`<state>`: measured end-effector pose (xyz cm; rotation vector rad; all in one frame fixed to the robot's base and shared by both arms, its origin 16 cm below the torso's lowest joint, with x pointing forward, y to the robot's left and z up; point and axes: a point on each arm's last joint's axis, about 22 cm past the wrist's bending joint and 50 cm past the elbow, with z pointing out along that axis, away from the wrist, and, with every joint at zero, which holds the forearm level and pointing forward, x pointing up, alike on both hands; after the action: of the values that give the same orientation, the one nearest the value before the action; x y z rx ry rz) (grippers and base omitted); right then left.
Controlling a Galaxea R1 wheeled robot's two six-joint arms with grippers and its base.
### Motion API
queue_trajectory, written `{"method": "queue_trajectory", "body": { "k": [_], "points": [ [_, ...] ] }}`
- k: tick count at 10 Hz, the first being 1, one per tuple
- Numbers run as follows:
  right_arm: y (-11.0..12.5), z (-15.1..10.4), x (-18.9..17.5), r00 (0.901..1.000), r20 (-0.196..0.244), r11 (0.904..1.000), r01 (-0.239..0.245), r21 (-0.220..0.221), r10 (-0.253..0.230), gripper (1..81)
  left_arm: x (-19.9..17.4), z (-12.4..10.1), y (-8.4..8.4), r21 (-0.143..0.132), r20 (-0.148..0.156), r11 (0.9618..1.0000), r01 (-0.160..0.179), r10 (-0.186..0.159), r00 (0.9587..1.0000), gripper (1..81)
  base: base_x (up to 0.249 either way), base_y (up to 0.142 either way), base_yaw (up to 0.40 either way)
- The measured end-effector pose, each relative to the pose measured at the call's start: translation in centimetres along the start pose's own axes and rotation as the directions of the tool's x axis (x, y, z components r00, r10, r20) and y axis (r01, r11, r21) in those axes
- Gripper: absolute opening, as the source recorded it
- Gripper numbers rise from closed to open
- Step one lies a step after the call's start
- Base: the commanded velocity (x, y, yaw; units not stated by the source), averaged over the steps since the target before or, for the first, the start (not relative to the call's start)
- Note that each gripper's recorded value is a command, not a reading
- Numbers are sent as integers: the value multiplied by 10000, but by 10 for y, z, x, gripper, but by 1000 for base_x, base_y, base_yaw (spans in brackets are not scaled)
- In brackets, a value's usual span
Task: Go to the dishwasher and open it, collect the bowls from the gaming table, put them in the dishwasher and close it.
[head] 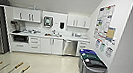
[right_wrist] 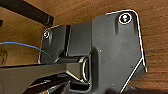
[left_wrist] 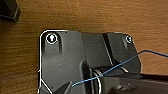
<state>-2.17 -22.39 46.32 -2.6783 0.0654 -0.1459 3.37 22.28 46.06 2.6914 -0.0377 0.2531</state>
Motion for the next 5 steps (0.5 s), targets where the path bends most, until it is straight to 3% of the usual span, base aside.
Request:
{"method": "queue_trajectory", "body": {
  "k": [5],
  "points": [
    [0,0,2,10000,-19,10000,31,-10,-31,811,0,1,2,-24,-1,10000,-1,1,10000,811,277,0,0]
  ]
}}
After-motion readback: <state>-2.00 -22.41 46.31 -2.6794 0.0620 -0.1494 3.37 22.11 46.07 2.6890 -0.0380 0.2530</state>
